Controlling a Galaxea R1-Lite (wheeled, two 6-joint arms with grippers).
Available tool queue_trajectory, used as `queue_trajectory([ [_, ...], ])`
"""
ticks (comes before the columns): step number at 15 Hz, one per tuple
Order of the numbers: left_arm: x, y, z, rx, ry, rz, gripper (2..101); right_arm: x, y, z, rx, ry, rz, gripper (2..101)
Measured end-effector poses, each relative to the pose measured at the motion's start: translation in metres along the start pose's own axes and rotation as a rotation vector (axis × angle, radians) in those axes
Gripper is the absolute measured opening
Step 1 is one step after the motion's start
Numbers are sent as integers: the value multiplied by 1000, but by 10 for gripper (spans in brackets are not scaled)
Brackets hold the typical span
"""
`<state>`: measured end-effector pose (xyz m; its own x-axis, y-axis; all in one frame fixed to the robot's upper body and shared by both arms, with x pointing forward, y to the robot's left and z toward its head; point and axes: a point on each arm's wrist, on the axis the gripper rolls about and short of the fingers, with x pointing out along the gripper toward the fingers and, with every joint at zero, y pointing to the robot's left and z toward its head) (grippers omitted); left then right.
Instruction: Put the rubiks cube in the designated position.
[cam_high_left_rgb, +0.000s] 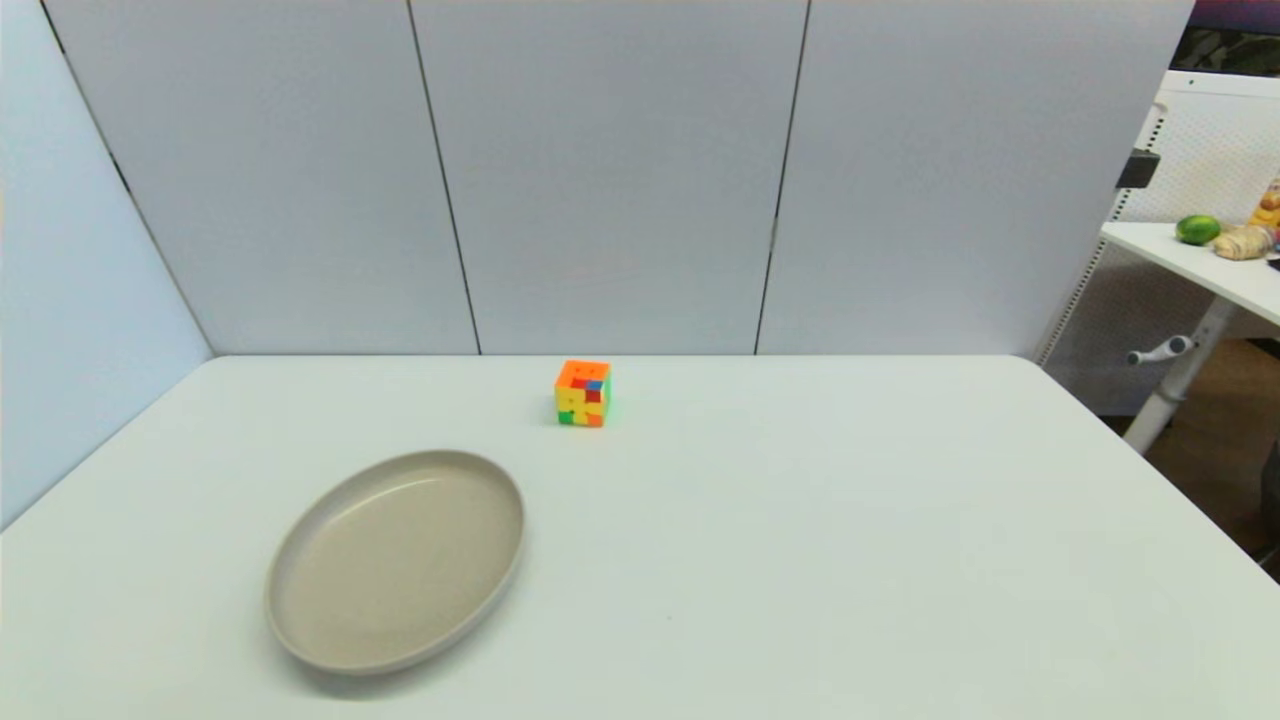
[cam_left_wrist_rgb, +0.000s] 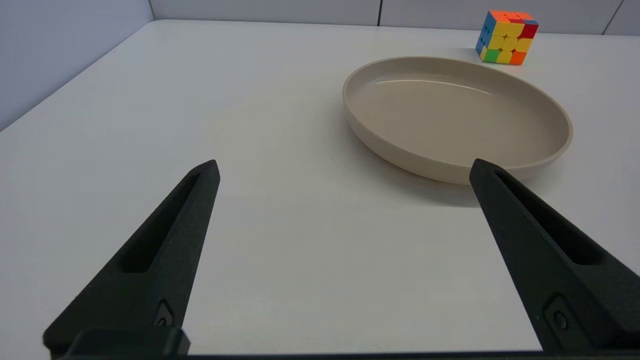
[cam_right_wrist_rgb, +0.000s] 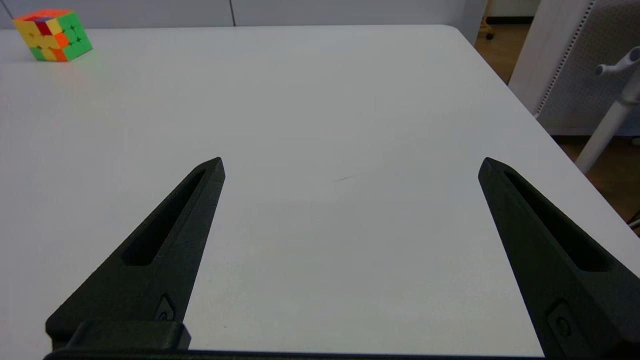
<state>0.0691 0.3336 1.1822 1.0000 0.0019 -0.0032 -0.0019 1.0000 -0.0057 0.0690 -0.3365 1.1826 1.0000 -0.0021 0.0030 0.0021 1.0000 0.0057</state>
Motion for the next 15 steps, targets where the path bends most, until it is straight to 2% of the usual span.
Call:
queue_trajectory([
  [9, 3, 0, 6, -9, 16, -2, 1012, 0, 0, 0, 0, 0, 0, 1005],
  [12, 19, -1, 53, 15, 7, -43, 1012, 0, 0, 0, 0, 0, 0, 1005],
  [15, 66, -6, 118, 77, 16, -153, 1012, 0, 0, 0, 0, 0, 0, 1005],
])
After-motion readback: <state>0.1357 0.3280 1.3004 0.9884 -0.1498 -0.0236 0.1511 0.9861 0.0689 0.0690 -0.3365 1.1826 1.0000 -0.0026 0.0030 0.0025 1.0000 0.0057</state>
